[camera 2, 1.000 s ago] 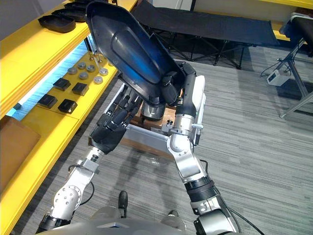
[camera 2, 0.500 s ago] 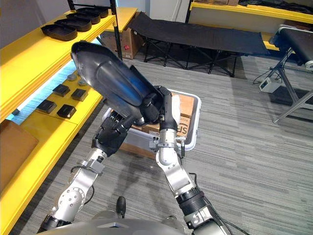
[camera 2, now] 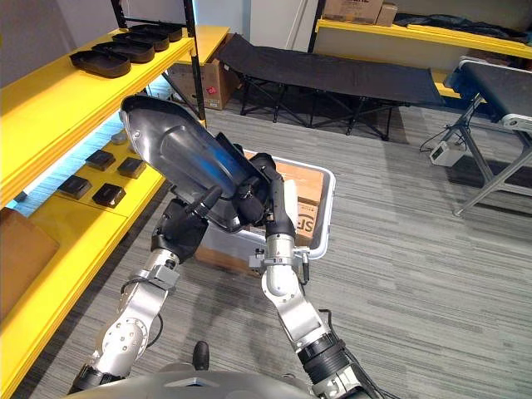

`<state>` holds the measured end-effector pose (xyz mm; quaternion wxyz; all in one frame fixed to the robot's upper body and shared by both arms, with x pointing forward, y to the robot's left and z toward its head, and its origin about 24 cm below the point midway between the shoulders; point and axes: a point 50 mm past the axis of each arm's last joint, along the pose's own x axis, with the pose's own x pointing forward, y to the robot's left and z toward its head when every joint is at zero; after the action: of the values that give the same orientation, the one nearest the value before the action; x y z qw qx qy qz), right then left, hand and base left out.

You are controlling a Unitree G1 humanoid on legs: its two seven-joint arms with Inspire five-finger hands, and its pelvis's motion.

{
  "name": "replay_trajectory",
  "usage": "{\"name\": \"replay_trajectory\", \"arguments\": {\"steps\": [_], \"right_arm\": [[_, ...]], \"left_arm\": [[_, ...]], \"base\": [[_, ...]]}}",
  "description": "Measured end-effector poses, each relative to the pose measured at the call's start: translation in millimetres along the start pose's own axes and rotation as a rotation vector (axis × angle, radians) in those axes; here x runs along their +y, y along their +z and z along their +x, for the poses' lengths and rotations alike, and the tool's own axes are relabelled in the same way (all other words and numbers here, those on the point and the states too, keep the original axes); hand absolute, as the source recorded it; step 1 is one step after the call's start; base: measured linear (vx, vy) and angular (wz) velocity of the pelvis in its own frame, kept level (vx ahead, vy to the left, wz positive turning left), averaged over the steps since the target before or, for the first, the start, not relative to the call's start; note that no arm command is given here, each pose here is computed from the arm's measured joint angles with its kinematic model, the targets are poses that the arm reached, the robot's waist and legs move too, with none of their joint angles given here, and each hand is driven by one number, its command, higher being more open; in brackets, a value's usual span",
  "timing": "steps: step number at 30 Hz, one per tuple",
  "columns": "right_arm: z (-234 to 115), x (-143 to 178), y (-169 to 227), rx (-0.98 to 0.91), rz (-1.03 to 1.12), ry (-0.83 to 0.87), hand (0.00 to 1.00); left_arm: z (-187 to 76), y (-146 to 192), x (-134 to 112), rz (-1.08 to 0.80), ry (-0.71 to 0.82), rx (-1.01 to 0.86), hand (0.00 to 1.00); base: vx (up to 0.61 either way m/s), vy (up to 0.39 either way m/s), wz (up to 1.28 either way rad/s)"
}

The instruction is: Walk over and take three plastic housings, then place them on the shelf

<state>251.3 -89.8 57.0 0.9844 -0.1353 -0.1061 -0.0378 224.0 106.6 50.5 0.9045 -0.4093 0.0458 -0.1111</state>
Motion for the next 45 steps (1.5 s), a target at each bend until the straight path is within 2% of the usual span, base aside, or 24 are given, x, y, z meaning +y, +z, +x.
{"name": "replay_trajectory", "arguments": {"steps": [6, 7, 16, 21, 34, 35, 38, 41, 45], "right_arm": [[-2.0, 4.8, -0.4, 0.018, 0.032, 0.013, 0.00], [-2.8, 6.6, -1.2, 0.028, 0.042, 0.009, 0.00], [-8.0, 16.3, 0.0, 0.045, 0.085, 0.023, 0.00], [-16.8, 32.3, 5.9, 0.015, 0.100, 0.099, 0.00], [-23.2, 50.3, 12.5, 0.032, 0.177, 0.128, 0.00], [-24.8, 50.7, 11.9, 0.037, 0.184, 0.125, 1.00], [-29.4, 51.5, 11.1, 0.038, 0.212, 0.136, 1.00], [-34.3, 55.6, 10.3, 0.097, 0.350, 0.176, 1.00], [-36.4, 55.5, 5.3, 0.166, 0.462, 0.209, 1.00]], "left_arm": [[0.0, -2.5, -0.2, 0.003, 0.007, 0.020, 1.00], [0.0, -3.3, -0.4, 0.003, 0.010, 0.024, 0.00], [-0.3, -10.0, -2.0, -0.039, 0.065, 0.032, 0.00], [-0.2, -8.5, 10.2, -0.093, 0.215, -0.047, 0.00], [-3.9, -3.4, 9.2, -0.118, 0.328, -0.199, 0.00], [-4.1, -3.7, 9.3, -0.102, 0.328, -0.206, 0.00], [-4.6, -2.6, 9.2, -0.057, 0.345, -0.222, 0.00], [-6.0, 1.1, 10.7, 0.005, 0.394, -0.257, 0.00], [-8.3, 6.4, 5.1, 0.257, 0.462, -0.353, 0.00]], "base": [[0.00, 0.000, 0.00], [0.00, 0.000, 0.00], [0.00, 0.000, 0.00], [0.00, 0.000, 0.00], [0.00, 0.000, 0.00], [0.00, 0.000, 0.00], [0.00, 0.000, 0.00], [0.00, 0.000, 0.00], [0.00, 0.000, 0.00]]}}
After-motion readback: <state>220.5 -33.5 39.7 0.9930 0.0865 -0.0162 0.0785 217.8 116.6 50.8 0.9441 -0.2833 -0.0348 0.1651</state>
